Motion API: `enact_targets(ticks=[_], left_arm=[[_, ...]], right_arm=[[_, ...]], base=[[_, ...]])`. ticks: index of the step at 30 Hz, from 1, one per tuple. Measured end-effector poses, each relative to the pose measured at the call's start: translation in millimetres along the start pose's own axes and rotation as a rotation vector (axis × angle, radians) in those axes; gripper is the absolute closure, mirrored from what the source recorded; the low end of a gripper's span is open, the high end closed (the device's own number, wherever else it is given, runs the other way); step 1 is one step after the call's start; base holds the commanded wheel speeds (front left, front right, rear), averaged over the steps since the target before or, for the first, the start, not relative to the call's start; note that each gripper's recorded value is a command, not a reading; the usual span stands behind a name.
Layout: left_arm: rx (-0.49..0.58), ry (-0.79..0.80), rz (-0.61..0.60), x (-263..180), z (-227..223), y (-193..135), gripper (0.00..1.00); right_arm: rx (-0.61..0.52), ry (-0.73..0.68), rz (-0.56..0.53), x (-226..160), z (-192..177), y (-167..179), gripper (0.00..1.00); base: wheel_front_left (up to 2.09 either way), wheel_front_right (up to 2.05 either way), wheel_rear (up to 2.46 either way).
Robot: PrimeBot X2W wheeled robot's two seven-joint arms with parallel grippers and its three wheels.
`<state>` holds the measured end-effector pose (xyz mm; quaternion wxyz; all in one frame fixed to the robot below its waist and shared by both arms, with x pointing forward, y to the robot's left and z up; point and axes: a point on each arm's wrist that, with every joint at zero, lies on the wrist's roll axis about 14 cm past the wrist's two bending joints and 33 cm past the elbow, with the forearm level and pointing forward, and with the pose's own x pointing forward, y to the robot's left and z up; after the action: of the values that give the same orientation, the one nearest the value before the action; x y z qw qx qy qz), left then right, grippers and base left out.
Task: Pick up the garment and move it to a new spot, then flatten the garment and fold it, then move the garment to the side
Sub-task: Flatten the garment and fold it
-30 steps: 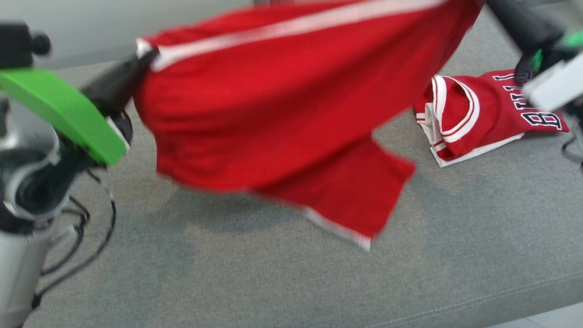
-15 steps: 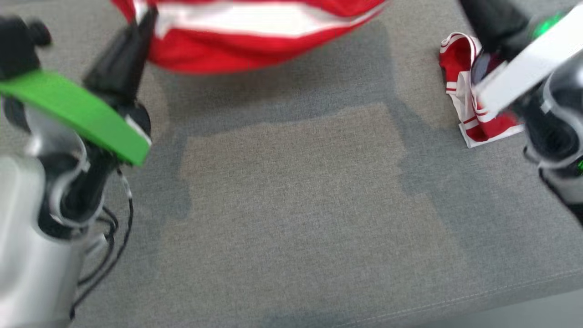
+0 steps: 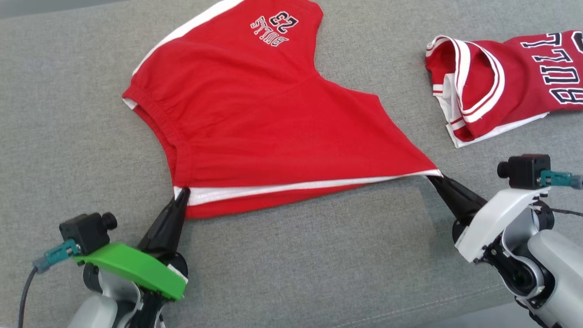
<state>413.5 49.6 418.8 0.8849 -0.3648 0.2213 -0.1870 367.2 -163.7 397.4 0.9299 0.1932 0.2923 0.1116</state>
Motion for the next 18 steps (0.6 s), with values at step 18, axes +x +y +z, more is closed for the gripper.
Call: enact_targets(ticks=[18], left_arm=[[-0.143,0.014,0.045,-90,-35,-16,1.00]], right_arm=[[-0.007,-0.062,0.144,-41,34,24,1.00]], base=[[0.00,0.00,0.00]])
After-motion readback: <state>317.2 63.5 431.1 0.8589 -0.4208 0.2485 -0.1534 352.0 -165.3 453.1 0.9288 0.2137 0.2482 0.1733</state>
